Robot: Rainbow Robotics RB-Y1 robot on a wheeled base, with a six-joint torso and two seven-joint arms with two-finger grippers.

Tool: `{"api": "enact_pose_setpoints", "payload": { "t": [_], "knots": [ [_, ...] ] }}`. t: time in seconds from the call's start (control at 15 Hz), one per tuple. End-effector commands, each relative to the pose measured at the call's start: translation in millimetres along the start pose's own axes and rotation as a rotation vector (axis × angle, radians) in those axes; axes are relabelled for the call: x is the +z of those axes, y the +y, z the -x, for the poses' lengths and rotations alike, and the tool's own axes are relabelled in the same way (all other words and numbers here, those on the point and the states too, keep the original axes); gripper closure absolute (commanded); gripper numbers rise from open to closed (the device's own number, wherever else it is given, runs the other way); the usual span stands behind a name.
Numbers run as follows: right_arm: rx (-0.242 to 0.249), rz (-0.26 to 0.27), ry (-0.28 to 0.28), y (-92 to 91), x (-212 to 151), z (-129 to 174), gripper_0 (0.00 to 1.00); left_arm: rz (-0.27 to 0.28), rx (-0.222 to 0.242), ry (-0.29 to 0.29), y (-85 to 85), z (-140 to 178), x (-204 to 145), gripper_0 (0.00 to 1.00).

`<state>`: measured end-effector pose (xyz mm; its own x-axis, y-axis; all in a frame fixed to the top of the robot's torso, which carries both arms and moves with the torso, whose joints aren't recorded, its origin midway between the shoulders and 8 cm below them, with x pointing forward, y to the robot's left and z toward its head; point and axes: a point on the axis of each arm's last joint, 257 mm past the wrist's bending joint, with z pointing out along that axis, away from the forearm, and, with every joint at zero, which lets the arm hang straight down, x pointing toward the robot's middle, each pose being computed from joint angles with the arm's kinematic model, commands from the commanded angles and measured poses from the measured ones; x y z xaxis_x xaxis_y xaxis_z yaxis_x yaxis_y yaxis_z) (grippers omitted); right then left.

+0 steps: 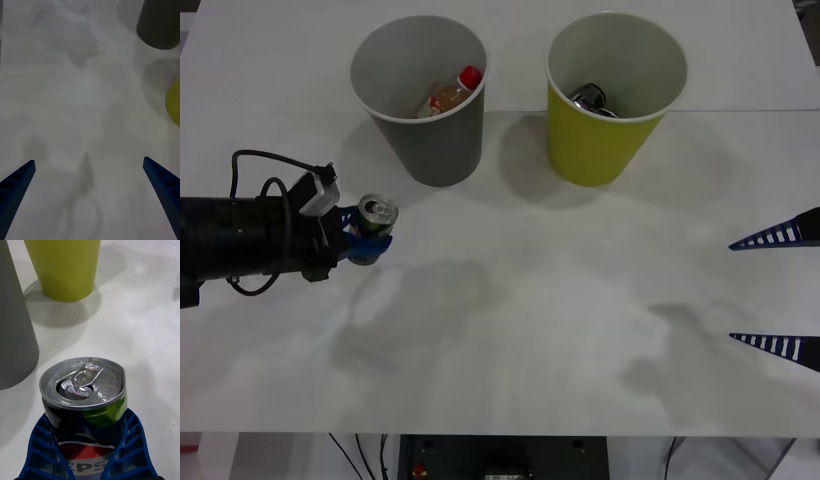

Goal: Put the can into the green bin and the plastic bottle into the gray bin

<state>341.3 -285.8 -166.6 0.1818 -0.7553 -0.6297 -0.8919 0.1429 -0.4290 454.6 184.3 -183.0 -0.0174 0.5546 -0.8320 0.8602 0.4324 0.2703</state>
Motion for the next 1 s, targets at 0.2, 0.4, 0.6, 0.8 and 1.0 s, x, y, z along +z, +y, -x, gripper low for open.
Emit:
{"api": "enact_pose_setpoints", "payload": {
  "t": [0.2, 0.4, 0.6, 0.8, 1.0],
  "knots": [
    [0.0, 0.0, 0.0, 0.0, 0.0, 0.0, 0.0, -0.016, -0.006, 0.09, -22.1, 51.7, -0.7, 1.0],
    [0.0, 0.0, 0.0, 0.0, 0.0, 0.0, 0.0, -0.02, -0.037, 0.123, -30.8, 90.9, -0.3, 1.0],
    [0.0, 0.0, 0.0, 0.0, 0.0, 0.0, 0.0, -0.012, -0.06, 0.151, -34.1, 119.6, 2.0, 1.0],
    [0.0, 0.0, 0.0, 0.0, 0.0, 0.0, 0.0, 0.001, -0.048, 0.181, -27.4, 147.4, 2.4, 1.0],
    [0.0, 0.0, 0.0, 0.0, 0.0, 0.0, 0.0, -0.012, -0.032, 0.222, -16.1, 172.7, 7.2, 1.0]
  ]
}}
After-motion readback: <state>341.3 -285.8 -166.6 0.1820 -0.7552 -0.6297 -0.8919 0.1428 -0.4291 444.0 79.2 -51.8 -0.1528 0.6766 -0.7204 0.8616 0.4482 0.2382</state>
